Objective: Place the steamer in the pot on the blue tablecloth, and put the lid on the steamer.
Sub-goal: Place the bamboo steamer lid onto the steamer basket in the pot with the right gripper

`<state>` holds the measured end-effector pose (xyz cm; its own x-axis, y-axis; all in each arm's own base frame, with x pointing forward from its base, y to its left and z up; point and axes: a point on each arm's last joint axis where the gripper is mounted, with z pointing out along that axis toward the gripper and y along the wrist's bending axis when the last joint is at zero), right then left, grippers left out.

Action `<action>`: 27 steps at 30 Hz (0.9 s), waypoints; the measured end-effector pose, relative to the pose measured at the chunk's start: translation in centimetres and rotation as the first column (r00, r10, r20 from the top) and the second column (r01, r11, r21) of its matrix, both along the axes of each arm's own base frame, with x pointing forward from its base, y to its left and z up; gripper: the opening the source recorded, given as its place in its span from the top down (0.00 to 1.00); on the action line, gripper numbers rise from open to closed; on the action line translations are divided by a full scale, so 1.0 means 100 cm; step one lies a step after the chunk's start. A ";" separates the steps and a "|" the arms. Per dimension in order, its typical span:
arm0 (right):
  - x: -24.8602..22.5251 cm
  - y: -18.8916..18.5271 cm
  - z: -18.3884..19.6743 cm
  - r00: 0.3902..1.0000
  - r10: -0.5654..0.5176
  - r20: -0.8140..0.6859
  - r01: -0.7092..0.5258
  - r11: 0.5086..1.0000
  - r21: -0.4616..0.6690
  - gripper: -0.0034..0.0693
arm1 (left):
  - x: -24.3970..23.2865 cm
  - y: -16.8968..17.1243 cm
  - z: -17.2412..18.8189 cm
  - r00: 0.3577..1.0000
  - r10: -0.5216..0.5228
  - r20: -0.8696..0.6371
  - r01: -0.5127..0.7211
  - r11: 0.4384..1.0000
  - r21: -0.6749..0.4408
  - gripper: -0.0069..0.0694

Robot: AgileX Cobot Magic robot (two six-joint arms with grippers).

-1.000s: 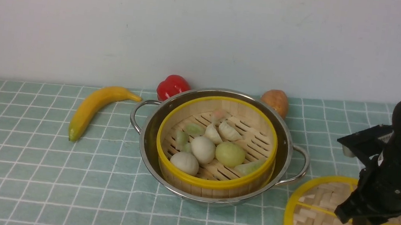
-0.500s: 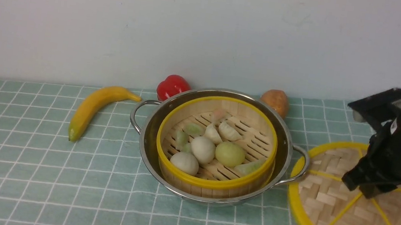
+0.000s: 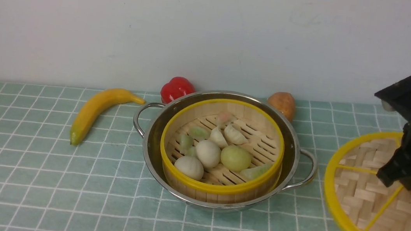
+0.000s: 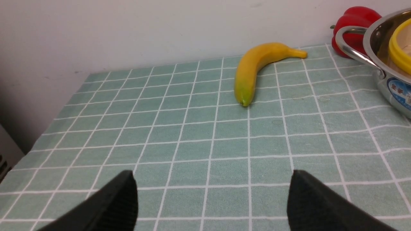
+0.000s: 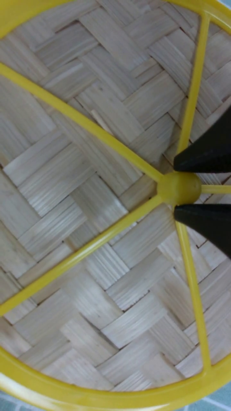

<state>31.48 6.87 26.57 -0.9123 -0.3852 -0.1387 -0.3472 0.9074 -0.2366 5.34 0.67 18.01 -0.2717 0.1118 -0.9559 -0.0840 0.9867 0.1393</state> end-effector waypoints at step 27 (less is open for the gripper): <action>0.058 0.151 0.071 0.876 0.385 0.289 -0.458 0.852 0.254 0.77 | 0.000 0.000 0.000 1.000 0.000 0.000 0.000 1.000 0.000 0.15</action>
